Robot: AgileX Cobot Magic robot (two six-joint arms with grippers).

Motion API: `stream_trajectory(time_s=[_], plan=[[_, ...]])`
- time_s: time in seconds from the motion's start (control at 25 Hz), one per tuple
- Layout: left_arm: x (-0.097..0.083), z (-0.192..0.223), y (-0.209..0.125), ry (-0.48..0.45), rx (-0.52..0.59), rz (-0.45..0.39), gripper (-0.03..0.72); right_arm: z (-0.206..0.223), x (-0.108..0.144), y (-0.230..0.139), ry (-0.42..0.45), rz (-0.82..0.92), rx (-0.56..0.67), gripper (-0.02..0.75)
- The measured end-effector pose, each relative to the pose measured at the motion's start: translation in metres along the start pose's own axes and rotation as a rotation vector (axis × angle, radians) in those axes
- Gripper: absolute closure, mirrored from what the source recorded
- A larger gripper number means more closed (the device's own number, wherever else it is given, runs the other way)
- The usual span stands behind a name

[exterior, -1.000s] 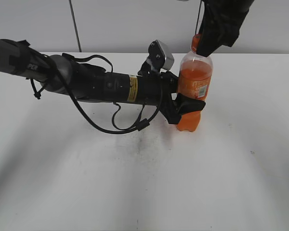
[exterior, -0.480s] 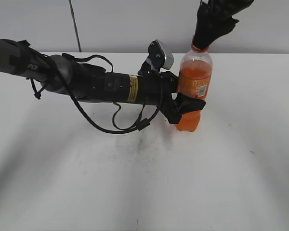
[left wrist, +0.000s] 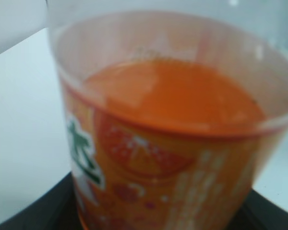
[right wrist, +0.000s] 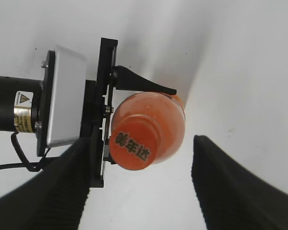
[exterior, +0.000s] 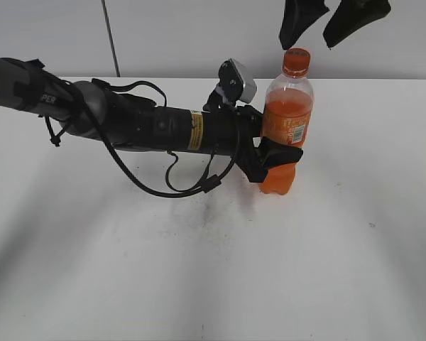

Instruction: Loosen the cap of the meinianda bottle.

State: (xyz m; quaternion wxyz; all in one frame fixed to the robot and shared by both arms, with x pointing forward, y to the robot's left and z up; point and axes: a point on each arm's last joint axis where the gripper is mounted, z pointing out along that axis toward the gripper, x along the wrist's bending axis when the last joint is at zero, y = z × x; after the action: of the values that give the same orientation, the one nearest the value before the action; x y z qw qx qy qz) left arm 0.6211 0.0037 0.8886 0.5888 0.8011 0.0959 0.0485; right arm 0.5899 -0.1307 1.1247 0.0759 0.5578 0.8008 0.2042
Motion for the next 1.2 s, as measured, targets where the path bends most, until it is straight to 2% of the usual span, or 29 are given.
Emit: stream_trajectory(time_s=[0.36, 0.56, 0.72, 0.88, 1.0, 1.08, 1.2], plan=[[0.0, 0.0, 0.0, 0.0, 0.0, 0.0, 0.268, 0.021, 0.002, 0.001, 0.036, 0.047, 0.049, 0.257], [0.0, 0.0, 0.0, 0.0, 0.0, 0.0, 0.268, 0.027, 0.002, 0.002, 0.034, 0.056, 0.063, 0.336], [0.0, 0.0, 0.0, 0.0, 0.0, -0.001, 0.268, 0.028, 0.001, 0.002, 0.027, 0.056, 0.066, 0.446], [0.0, 0.0, 0.0, 0.0, 0.0, -0.002, 0.268, 0.029, 0.0, 0.002, 0.018, 0.037, 0.066, 0.46], [0.0, 0.0, 0.0, 0.002, -0.001, -0.004, 0.268, 0.029, 0.0, 0.002, 0.017, -0.12, 0.064, 0.46], [0.0, 0.0, 0.0, 0.002, -0.001, -0.004, 0.268, 0.029, 0.0, 0.002, 0.024, -0.317, 0.063, 0.46], [0.0, 0.0, 0.0, 0.001, -0.001, -0.004, 0.268, 0.028, 0.0, 0.002, 0.034, -0.734, 0.056, 0.464]])
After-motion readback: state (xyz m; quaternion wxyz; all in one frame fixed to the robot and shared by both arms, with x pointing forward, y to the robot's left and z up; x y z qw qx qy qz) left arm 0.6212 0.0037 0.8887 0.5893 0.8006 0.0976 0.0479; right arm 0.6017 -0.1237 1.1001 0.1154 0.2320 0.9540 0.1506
